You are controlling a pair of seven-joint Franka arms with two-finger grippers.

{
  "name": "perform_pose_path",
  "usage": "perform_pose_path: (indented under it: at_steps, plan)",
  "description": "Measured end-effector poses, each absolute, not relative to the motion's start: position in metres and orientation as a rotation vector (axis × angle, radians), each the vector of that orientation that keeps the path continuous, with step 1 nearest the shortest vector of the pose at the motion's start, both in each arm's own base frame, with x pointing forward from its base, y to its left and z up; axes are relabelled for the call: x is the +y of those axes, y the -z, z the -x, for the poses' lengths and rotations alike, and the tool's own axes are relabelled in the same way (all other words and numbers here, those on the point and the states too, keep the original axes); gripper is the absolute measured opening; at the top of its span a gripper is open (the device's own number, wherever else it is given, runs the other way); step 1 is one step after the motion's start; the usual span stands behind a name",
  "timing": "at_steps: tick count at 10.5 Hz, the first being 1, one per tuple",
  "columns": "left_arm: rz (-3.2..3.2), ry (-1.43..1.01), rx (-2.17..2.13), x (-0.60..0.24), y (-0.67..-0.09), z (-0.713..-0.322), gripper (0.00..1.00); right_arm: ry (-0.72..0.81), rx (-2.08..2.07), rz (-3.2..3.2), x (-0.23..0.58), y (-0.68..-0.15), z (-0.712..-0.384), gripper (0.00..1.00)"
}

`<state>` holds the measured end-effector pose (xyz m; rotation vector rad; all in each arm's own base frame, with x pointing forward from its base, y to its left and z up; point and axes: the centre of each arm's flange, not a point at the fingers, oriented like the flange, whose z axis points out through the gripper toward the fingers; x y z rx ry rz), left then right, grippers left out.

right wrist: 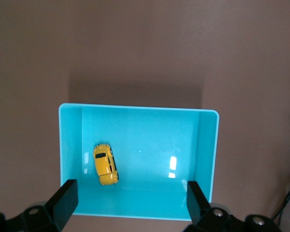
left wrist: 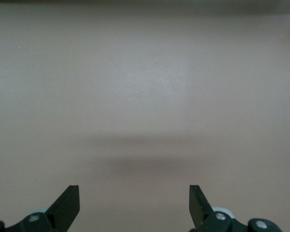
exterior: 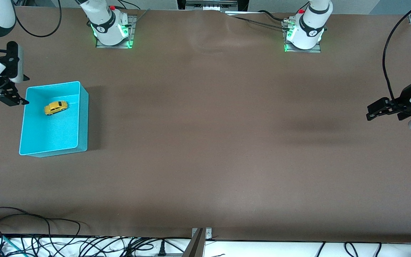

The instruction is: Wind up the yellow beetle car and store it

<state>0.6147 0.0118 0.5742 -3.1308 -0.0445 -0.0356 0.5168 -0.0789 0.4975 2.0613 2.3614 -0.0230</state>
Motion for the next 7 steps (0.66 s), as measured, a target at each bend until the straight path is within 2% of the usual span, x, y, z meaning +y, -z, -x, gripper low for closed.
perform_pose_path:
  at_steps: [7]
  plan:
    - [3.131,0.036,-0.042,0.011,-0.574,-0.615,1.0,-0.088,1.365,-2.854,-0.008,-0.496,-0.53,1.0]
